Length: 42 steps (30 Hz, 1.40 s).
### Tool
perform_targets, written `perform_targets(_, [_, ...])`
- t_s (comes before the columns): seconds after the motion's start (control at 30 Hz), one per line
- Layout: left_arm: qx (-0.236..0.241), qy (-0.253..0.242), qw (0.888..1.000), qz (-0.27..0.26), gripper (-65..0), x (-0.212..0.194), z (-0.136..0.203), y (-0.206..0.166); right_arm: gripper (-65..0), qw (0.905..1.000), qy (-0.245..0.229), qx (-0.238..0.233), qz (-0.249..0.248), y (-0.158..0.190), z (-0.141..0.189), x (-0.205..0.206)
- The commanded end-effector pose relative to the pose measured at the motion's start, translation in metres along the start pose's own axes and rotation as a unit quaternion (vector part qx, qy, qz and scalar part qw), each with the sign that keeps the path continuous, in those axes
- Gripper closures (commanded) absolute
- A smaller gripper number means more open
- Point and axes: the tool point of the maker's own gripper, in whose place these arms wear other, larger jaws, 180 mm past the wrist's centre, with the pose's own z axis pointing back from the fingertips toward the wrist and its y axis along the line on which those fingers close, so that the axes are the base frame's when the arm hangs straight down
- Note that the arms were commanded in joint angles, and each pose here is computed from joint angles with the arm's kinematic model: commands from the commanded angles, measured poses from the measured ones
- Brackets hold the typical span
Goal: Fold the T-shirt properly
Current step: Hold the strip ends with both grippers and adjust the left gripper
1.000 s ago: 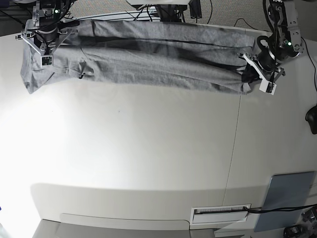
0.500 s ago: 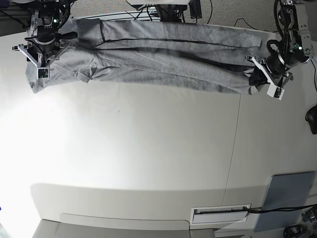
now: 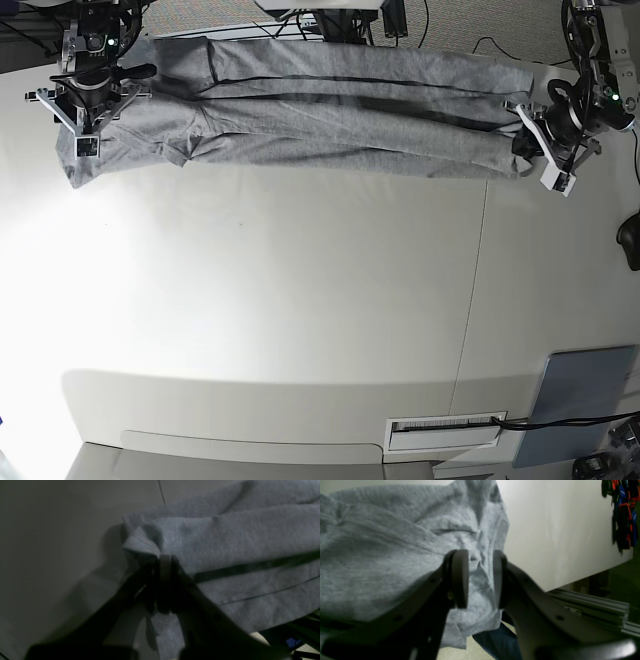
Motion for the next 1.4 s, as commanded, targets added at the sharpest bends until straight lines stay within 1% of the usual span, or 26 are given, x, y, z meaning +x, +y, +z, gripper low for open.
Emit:
perform_targets(0.0, [0.008, -0.006, 1.000, -0.010, 0.0, 0.007, 0.006, 0.006, -17.2, 0.9997, -0.019, -0.014, 0.002, -0.009, 0.003, 0.010])
perform_targets(0.17, [0.007, 0.003, 1.000, -0.009, 0.0, 0.001, 0.006, 0.005, -17.2, 0.9991, -0.041, -0.015, 0.001, -0.009, 0.003, 0.017])
perform_targets(0.2, [0.008, 0.006, 1.000, -0.009, -2.5, -0.002, 0.006, 0.005, -17.2, 0.9989, -0.045, -0.016, 0.000, -0.010, 0.003, 0.019])
perform_targets(0.33, [0.007, 0.014, 1.000, -0.007, -26.9, -0.009, 0.007, 0.004, -17.2, 0.9986, -0.049, -0.021, -0.007, -0.012, 0.003, 0.020])
perform_targets(0.37, [0.007, 0.015, 1.000, -0.006, -31.2, -0.010, 0.007, 0.004, -17.2, 0.9985, -0.049, -0.021, -0.008, -0.012, 0.003, 0.020])
perform_targets(0.4, [0.006, 0.016, 1.000, -0.006, -33.8, -0.010, 0.007, 0.004, -17.2, 0.9986, -0.049, -0.021, -0.007, -0.012, 0.003, 0.020])
perform_targets(0.43, [0.006, 0.017, 1.000, -0.005, -34.3, -0.011, 0.007, 0.003, -17.2, 0.9986, -0.049, -0.021, -0.007, -0.012, 0.003, 0.020])
perform_targets(0.53, [0.005, 0.016, 1.000, 0.000, -34.3, -0.014, 0.006, 0.004, -17.2, 0.9986, -0.049, -0.021, -0.007, -0.012, 0.003, 0.020])
perform_targets(0.67, [0.019, 0.015, 0.999, 0.038, -34.3, -0.022, 0.001, 0.013, -17.2, 0.9985, -0.049, -0.021, -0.007, -0.012, 0.003, 0.020])
perform_targets(0.8, [0.019, 0.024, 0.997, 0.066, -34.3, -0.038, -0.007, 0.020, -17.2, 0.9985, -0.049, -0.021, -0.007, -0.012, 0.003, 0.020])
perform_targets(0.87, [0.006, 0.026, 0.996, 0.088, -34.3, -0.044, -0.011, 0.019, -17.2, 0.9985, -0.051, -0.021, -0.007, -0.012, 0.003, 0.021])
perform_targets(1.0, [-0.048, 0.013, 0.990, 0.132, -33.0, -0.050, -0.017, 0.007, -17.2, 0.9984, -0.052, -0.021, -0.008, -0.012, 0.004, 0.021])
perform_targets(1.03, [-0.060, 0.010, 0.988, 0.141, -31.3, -0.051, -0.018, 0.004, -17.2, 0.9984, -0.052, -0.021, -0.008, -0.012, 0.004, 0.021])
perform_targets(1.1, [-0.075, -0.001, 0.984, 0.164, -25.3, -0.051, -0.020, 0.002, -17.2, 0.9984, -0.053, -0.021, -0.008, -0.012, 0.004, 0.022])
perform_targets(1.23, [-0.082, 0.004, 0.981, 0.176, -7.6, -0.060, -0.023, 0.001, -17.2, 0.9984, -0.053, -0.021, -0.007, -0.012, 0.004, 0.021])
perform_targets(1.3, [-0.082, 0.004, 0.981, 0.177, 0.0, -0.060, -0.023, 0.001, -17.2, 0.9984, -0.053, -0.021, -0.007, -0.011, 0.004, 0.022])
perform_targets(1.37, [-0.082, 0.003, 0.981, 0.176, 0.0, -0.058, -0.023, 0.002, -17.2, 0.9984, -0.053, -0.021, -0.008, -0.012, 0.004, 0.022])
